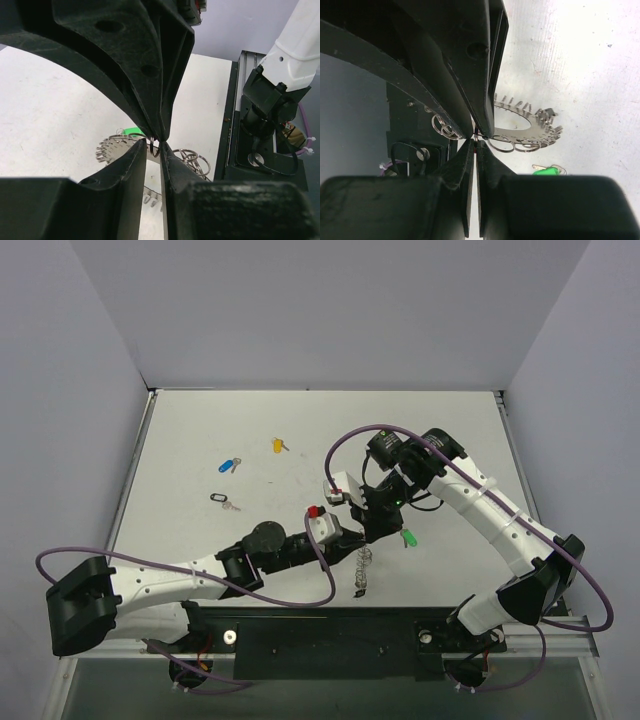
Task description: Put the keys on the keyring
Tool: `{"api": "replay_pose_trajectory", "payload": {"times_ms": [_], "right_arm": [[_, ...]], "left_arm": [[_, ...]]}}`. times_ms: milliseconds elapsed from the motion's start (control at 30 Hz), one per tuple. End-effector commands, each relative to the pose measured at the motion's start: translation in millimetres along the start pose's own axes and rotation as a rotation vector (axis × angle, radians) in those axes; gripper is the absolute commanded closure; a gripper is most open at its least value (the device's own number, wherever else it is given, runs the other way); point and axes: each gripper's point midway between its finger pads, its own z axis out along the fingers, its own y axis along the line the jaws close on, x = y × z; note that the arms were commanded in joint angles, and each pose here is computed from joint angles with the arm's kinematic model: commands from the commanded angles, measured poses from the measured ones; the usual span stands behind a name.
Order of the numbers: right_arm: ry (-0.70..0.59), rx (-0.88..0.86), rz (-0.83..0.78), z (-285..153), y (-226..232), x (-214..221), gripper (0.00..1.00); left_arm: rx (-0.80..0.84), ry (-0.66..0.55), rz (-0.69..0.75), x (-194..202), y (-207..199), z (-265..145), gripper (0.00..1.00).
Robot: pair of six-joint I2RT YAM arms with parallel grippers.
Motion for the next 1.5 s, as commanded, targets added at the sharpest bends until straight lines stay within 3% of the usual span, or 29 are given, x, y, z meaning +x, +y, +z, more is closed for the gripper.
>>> {"api": "replay_pose_trajectory", "payload": {"times_ms": [0,133,233,367,400,467,600,933,1467], "right_arm": [[-0.030,-0.036,-0.011,-6.8,11.6,-8.2,1.00],[-0.034,-0.041,-0.009,-6.1,12.6,-8.3,1.00],[-0.035,-0.047,-0.013,-5.6,13.9,-8.3,1.00],[-0.039,-0.051,-0.009,-4.8,14.5,-8.1,1.00],[-0.046,-0.051,-0.004,-5.3,14.3,-9.2,0.96],[-0.081,-0.057,0.014,-9.3,14.1,-12.0,0.66],[-0.172,-0.064,0.028,-23.0,12.9,-15.1,0.58],[-0.312,-0.041,-0.165,-14.3,5.0,-10.8,0.59],[-0.355,-0.095,-0.162,-2.9,2.2,-16.1,0.77]], "left_arm": [[0.036,-0.059,0.014,-22.9,-4.0,7.0,0.76],[0.040,-0.051,0.012,-22.0,-3.5,9.2,0.85],[0.044,-0.061,0.009,-24.4,-4.2,9.7,1.00],[0.038,-0.078,-0.005,-27.0,-3.1,8.7,1.00],[0.040,-0.087,-0.013,-27.2,-3.9,7.4,1.00],[0.038,-0.115,-0.030,-29.6,-3.4,4.1,1.00],[0.018,-0.199,-0.070,-35.2,-0.7,-8.1,1.00],[0.007,-0.279,-0.106,-45.1,0.8,-17.2,1.00],[-0.012,-0.313,-0.134,-49.8,3.8,-18.9,1.00]]}}
